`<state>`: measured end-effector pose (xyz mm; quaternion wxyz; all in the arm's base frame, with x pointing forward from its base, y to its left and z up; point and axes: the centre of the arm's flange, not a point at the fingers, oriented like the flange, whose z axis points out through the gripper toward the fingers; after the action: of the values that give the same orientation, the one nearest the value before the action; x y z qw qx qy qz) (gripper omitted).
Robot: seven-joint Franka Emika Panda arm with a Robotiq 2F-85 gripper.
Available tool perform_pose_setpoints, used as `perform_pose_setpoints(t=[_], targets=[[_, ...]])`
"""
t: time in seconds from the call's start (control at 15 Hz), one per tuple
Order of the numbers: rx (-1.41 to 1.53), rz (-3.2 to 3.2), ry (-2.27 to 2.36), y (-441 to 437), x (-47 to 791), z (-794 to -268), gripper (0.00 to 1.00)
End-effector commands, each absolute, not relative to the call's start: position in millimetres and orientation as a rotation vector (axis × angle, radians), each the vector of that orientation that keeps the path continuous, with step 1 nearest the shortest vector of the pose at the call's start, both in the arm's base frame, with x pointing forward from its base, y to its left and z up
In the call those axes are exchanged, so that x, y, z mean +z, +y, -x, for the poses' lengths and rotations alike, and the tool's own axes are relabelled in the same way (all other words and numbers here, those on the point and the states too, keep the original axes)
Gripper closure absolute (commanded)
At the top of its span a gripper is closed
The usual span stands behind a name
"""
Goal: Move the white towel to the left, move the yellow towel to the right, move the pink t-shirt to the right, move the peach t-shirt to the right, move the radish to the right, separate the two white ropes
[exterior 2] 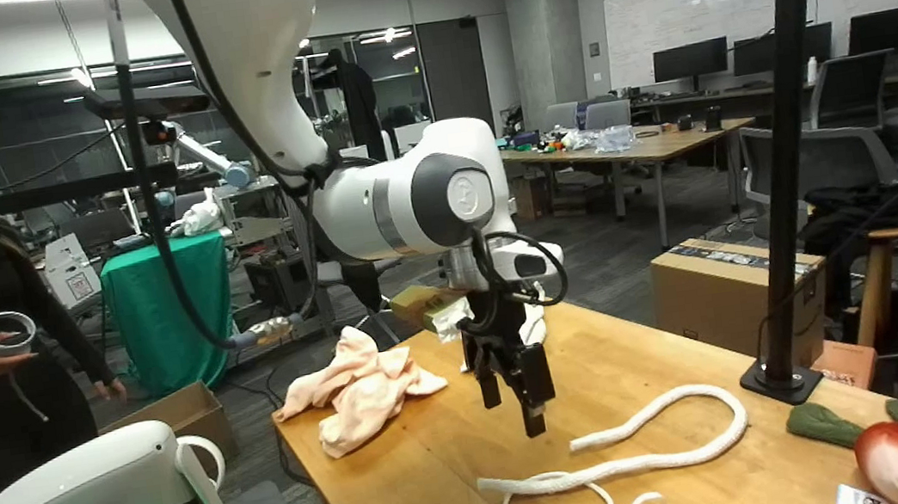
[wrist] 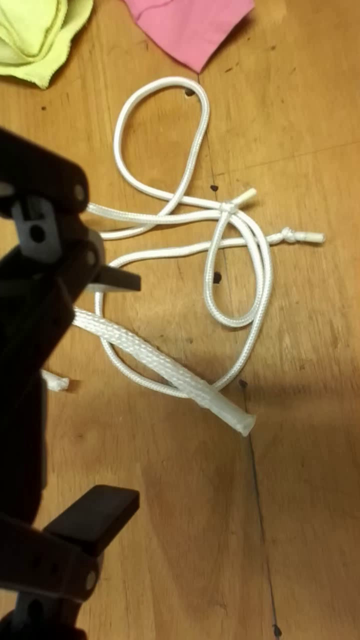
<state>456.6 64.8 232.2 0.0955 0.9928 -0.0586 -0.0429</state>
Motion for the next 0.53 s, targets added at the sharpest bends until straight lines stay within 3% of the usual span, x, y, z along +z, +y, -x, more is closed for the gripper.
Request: perform_pose_setpoints(t=[0.0,0.47], targets=[[-0.214,-2.968,-0.154,56.0,220.3,-466.5,0.0],[-0.357,-3.036,-0.145,52.3,200.3,-456.3,0.0]])
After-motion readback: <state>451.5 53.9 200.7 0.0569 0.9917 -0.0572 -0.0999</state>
